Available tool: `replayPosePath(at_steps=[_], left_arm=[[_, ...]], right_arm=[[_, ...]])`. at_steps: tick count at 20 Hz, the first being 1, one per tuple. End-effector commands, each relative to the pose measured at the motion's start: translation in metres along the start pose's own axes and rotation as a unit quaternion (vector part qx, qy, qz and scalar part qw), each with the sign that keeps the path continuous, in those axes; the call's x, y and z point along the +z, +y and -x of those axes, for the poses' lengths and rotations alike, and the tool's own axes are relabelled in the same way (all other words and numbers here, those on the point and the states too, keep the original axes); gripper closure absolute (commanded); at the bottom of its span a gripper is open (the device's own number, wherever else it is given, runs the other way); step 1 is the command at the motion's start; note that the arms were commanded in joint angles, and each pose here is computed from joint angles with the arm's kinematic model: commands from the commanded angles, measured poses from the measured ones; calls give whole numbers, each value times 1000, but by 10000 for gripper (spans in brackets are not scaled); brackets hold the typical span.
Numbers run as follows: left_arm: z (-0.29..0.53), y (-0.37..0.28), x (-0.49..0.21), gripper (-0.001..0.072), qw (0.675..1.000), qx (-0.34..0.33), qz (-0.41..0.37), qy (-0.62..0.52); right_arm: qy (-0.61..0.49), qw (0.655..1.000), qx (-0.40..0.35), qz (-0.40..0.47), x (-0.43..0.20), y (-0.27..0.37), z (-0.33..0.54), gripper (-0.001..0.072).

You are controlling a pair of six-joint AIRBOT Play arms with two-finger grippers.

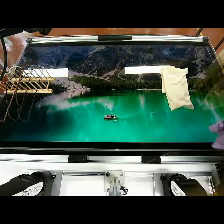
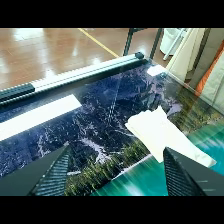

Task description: Fold the shirts.

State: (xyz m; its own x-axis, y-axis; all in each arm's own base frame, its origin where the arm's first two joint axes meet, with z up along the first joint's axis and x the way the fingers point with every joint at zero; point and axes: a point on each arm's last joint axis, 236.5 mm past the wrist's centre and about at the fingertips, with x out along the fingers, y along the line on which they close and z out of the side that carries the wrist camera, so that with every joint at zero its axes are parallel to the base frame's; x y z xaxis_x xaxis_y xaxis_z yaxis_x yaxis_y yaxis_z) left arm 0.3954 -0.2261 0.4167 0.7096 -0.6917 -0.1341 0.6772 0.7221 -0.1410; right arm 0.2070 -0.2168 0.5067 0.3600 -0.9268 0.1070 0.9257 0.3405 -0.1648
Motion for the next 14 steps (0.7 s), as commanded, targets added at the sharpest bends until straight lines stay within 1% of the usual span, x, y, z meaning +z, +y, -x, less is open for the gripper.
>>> replayPosePath(at_steps=[1, 7, 12, 14], left_arm=[[0, 0, 0, 2, 1000, 1, 0, -1], [0, 0, 0, 2, 1000, 0, 0, -1], [0, 0, 0, 2, 1000, 0, 0, 0], [0, 0, 0, 2, 1000, 0, 6, -1]], right_arm=[[12, 999, -28, -17, -15, 3, -33, 655], [-25, 998, -60, -14, -5, -28, -61, 654], [16, 993, -108, -41, -33, -73, -78, 654], [23, 990, -134, -38, -37, -96, -78, 655]])
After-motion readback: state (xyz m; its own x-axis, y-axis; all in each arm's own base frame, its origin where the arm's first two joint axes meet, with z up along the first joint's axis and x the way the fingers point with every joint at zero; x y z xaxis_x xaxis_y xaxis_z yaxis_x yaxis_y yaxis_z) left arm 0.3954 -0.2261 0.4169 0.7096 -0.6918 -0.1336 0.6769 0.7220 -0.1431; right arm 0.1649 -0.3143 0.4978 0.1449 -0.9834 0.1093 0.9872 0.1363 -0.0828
